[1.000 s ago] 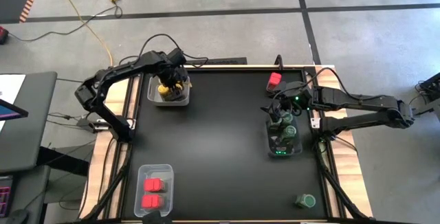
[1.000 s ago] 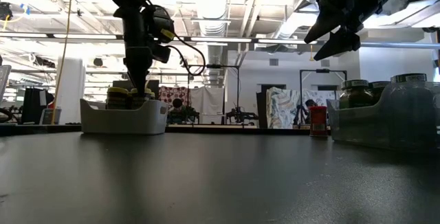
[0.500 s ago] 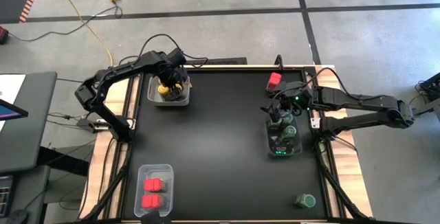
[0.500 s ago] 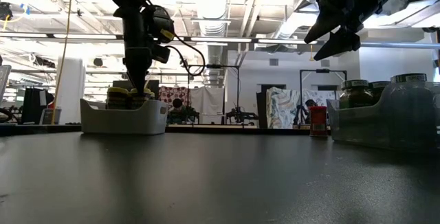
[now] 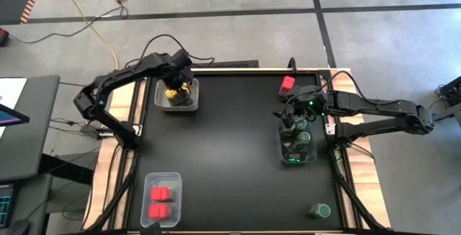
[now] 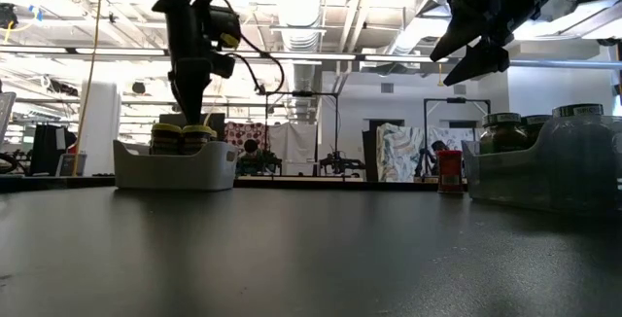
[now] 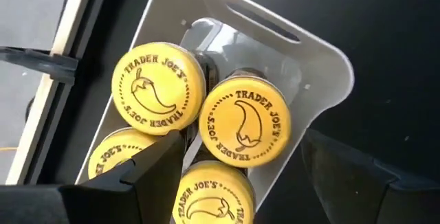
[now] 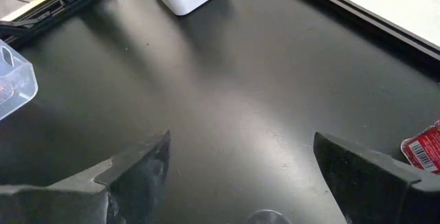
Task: Sort spices by type
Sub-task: Put the yellow seasoning bottle into the gray bin, then put the red seasoning can into the transparent bin
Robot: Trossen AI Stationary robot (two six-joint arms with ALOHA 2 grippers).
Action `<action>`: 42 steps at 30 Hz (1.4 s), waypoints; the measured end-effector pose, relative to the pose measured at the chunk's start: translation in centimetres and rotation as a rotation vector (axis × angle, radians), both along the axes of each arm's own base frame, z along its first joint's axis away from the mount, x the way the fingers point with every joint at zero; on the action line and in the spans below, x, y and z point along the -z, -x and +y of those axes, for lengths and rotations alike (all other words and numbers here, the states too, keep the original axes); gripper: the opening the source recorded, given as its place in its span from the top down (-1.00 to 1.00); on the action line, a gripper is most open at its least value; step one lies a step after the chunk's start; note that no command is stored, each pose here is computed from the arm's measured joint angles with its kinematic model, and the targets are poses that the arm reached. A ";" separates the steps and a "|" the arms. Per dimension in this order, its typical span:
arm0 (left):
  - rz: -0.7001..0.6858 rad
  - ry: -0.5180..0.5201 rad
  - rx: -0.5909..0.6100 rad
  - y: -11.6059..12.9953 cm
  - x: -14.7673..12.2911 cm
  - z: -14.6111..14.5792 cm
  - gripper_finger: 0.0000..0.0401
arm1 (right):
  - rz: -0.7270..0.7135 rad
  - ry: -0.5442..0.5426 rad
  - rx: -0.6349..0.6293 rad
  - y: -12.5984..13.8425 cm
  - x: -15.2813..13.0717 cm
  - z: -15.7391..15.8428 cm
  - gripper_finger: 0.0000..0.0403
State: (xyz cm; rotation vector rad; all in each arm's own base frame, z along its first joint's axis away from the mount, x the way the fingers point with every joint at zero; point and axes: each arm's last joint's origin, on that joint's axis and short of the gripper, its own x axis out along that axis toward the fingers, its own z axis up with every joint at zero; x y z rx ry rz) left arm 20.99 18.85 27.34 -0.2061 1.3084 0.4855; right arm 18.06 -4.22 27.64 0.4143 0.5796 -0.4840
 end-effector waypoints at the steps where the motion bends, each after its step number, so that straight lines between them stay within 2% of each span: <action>1: -0.011 -0.002 -0.007 0.1 -0.3 -0.1 -0.41 | 0.000 0.000 0.000 0.0 0.0 0.0 -0.91; 8: -0.111 0.021 -0.011 1.0 -2.2 -1.7 -0.41 | 0.000 0.000 0.000 0.0 0.0 0.0 -0.91; 16: -0.231 -0.081 0.011 3.1 -5.7 -4.1 -0.41 | 0.000 0.000 0.000 0.0 0.0 0.0 -0.91; 24: -0.365 -0.252 0.098 5.3 -8.9 -5.9 -0.41 | -0.005 0.001 0.000 0.0 0.0 0.0 -0.91; 27: -0.439 -0.252 0.045 6.0 -9.8 -6.6 -0.41 | -0.019 0.004 0.000 -0.1 -0.1 0.0 -0.91; 30: -0.558 -0.230 0.089 6.0 -10.4 -7.2 -0.41 | -0.052 0.011 0.000 -0.3 -0.4 -0.1 -0.91; 33: -0.682 -0.206 0.154 5.6 -9.6 -8.1 -0.41 | -0.079 0.017 0.000 -0.6 -0.6 -0.1 -0.91; 37: -0.806 -0.180 0.159 4.7 -6.3 -9.4 -0.41 | -0.118 0.025 -0.002 -0.9 -0.9 -0.2 -0.91; 42: -0.936 -0.253 0.108 4.2 -3.9 -11.6 -0.41 | -0.135 0.028 -0.001 -1.0 -1.0 -0.2 -0.91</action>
